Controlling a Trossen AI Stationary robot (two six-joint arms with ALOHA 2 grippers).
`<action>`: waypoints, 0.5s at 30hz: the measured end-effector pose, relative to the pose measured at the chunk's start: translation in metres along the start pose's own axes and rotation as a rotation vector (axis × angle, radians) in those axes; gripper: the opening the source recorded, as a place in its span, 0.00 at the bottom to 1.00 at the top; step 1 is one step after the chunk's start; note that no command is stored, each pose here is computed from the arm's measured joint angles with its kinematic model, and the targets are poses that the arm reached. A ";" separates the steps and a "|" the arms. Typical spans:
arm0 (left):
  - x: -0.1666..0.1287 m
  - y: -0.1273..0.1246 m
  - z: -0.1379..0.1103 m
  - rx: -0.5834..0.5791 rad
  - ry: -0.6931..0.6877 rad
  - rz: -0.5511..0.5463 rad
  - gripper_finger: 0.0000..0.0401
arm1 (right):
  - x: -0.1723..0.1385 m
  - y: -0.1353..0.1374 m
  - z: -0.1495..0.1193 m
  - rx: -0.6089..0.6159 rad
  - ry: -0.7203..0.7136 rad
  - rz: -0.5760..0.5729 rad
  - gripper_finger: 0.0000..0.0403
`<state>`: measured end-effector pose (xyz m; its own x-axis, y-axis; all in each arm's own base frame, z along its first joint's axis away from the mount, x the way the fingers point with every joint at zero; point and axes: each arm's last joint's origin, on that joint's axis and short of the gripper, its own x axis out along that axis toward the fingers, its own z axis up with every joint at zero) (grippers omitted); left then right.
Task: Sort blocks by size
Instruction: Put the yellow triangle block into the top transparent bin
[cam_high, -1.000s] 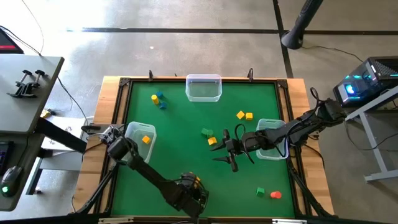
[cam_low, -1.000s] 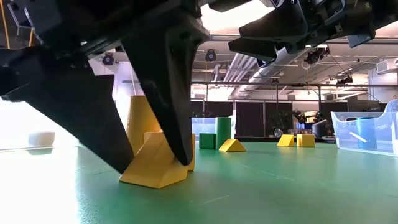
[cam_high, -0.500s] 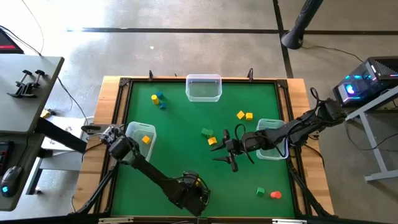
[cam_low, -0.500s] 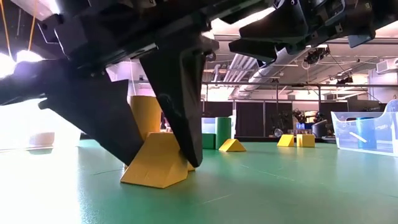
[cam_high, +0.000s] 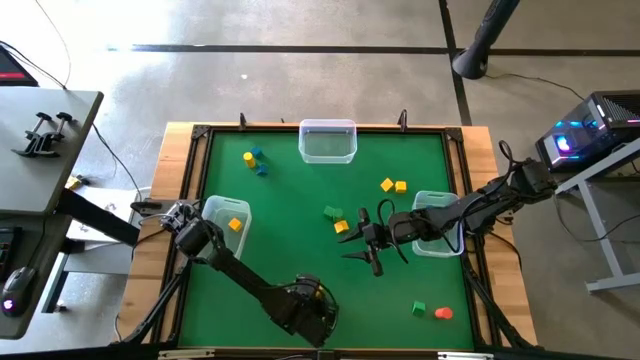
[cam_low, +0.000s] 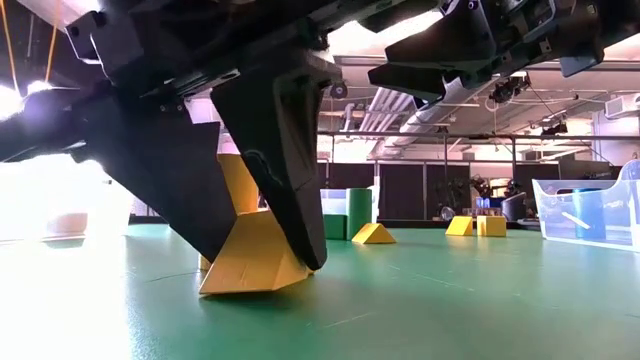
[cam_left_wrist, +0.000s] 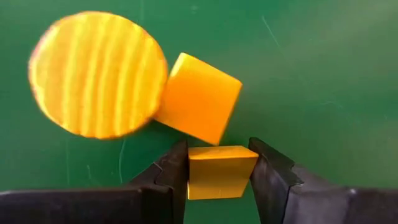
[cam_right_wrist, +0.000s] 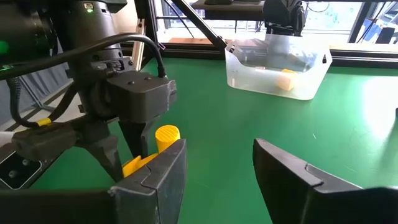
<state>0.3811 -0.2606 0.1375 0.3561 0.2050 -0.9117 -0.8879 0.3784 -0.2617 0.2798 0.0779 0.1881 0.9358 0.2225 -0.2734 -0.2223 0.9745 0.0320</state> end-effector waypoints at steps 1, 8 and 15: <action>-0.003 -0.002 0.000 0.010 0.015 -0.003 0.28 | 0.000 0.000 0.000 0.000 0.000 0.000 0.44; -0.025 -0.018 0.002 0.111 0.098 -0.044 0.28 | -0.006 0.000 0.003 -0.027 0.016 -0.001 0.44; -0.057 -0.042 0.013 0.202 0.144 -0.163 0.28 | -0.039 0.000 0.017 -0.069 0.110 0.018 0.44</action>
<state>0.4020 -0.2770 0.2051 0.4314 0.0019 -0.9021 -0.7410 0.5711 -0.3532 0.2481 0.0695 0.2148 0.8966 0.2312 -0.3776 -0.2605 0.9651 -0.0278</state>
